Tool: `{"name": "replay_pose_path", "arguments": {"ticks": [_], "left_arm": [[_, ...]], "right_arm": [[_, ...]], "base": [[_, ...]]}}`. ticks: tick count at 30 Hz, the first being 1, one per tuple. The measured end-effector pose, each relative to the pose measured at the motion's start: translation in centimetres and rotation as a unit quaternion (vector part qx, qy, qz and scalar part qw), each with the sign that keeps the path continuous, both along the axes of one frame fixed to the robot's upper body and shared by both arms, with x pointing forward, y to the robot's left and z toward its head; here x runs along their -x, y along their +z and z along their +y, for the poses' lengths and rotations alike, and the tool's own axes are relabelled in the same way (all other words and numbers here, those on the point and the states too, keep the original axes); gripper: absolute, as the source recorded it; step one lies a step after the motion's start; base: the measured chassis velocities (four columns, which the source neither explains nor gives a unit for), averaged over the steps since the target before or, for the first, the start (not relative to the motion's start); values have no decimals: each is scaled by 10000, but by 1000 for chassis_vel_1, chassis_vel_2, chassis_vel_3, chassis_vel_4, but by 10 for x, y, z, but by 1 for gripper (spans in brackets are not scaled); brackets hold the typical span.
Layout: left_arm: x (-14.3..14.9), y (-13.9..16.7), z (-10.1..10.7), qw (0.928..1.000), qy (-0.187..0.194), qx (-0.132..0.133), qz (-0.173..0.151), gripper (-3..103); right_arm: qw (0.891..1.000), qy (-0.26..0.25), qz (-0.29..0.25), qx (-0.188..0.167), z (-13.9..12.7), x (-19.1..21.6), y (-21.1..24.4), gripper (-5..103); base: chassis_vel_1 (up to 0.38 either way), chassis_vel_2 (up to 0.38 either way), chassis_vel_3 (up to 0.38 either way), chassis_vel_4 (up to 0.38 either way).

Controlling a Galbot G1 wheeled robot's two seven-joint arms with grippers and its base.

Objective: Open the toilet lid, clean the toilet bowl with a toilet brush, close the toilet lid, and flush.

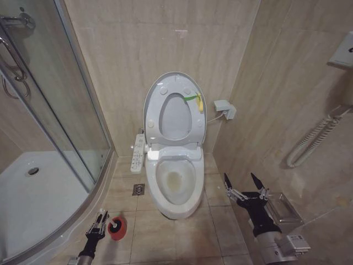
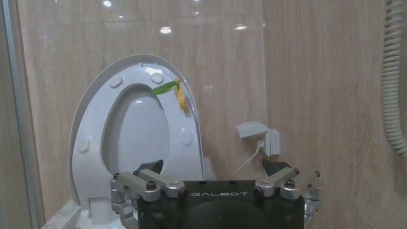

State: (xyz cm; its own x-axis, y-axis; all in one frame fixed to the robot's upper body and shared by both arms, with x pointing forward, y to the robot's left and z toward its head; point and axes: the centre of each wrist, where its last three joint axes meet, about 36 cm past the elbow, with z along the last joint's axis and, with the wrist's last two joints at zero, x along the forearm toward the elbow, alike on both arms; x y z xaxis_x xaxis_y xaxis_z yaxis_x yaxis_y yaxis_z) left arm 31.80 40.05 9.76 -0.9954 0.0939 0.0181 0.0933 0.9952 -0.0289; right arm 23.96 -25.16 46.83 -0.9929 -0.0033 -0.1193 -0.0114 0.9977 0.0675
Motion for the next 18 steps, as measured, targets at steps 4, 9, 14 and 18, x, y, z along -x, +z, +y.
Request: {"name": "replay_pose_path", "arguments": {"ticks": [4,9,14,18], "left_arm": [[3,1,-3,10000,31,11,-18,19],[9,1,-3,9999,160,3,0,19],[13,2,-3,9995,302,-12,32,28],[16,3,-3,9996,286,-59,21,56]], "right_arm": [[10000,0,0,0,0,0,0,100],[10000,0,0,0,0,0,0,100],[10000,0,0,0,0,0,0,100],[10000,0,0,0,0,0,0,100]], "base": [[0,0,0,0],[0,0,0,0],[0,0,0,0],[0,0,0,0]]}}
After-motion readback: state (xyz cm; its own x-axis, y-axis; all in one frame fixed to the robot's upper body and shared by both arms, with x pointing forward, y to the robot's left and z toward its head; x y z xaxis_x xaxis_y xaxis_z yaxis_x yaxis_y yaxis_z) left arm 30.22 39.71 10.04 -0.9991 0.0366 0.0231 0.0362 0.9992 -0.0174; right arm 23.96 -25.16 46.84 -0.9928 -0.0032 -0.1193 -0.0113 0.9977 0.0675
